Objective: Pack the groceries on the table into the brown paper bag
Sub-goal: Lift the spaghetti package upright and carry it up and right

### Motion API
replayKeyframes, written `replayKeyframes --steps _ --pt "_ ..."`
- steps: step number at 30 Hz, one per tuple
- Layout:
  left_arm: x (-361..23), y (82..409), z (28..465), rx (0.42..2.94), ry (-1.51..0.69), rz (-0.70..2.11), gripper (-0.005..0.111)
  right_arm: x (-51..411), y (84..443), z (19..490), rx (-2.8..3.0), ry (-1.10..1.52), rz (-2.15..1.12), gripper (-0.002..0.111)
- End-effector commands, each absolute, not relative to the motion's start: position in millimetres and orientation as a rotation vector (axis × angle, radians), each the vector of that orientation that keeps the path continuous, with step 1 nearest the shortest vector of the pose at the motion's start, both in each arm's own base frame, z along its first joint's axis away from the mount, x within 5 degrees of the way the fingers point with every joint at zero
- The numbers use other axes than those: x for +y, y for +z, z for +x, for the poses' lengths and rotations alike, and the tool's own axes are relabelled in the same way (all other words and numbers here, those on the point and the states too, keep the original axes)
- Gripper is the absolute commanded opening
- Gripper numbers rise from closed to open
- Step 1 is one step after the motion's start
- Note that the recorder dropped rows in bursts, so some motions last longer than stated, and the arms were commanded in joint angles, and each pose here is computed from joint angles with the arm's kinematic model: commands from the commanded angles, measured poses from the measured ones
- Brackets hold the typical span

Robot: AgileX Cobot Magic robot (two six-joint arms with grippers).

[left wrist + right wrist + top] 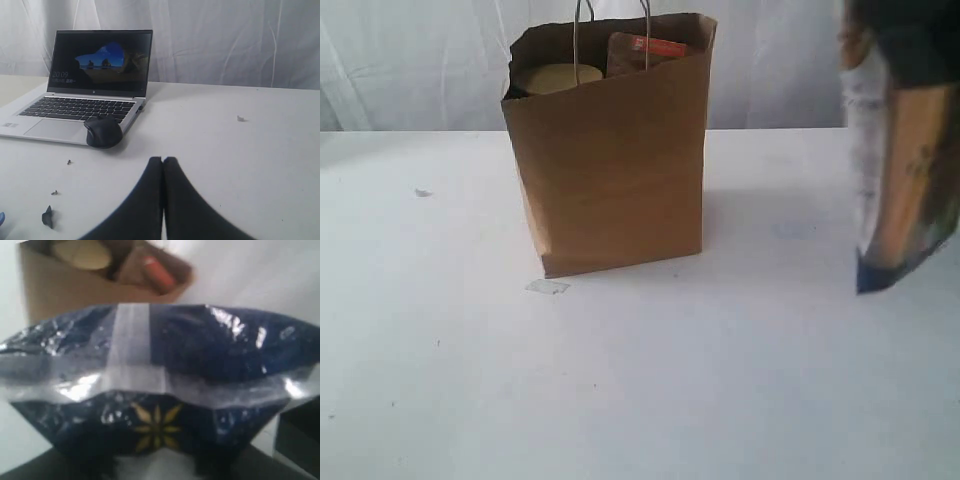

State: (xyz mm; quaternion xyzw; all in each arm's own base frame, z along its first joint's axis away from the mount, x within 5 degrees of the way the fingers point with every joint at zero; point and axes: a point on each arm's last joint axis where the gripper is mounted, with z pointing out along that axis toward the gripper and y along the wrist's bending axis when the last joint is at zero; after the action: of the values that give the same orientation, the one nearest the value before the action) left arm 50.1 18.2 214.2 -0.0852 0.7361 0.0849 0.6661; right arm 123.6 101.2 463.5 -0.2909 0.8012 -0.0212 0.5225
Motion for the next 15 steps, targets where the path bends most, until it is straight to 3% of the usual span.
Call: replayKeyframes --steps 1,5,10,15 --pt "17.7 213.5 50.3 1.657 0.191 -0.180 0.000 42.7 488.0 114.5 1.643 -0.304 -0.393 0.000" --pt "17.7 213.5 50.3 1.657 0.191 -0.180 0.000 -8.2 503.8 93.1 1.460 -0.366 -0.089 0.000" --pt "17.7 213.5 50.3 1.657 0.191 -0.180 0.000 -68.9 520.0 49.9 1.184 0.045 0.209 0.000" --pt "17.7 213.5 50.3 1.657 0.191 -0.180 0.000 -59.3 524.7 48.5 1.139 0.147 0.126 0.000"
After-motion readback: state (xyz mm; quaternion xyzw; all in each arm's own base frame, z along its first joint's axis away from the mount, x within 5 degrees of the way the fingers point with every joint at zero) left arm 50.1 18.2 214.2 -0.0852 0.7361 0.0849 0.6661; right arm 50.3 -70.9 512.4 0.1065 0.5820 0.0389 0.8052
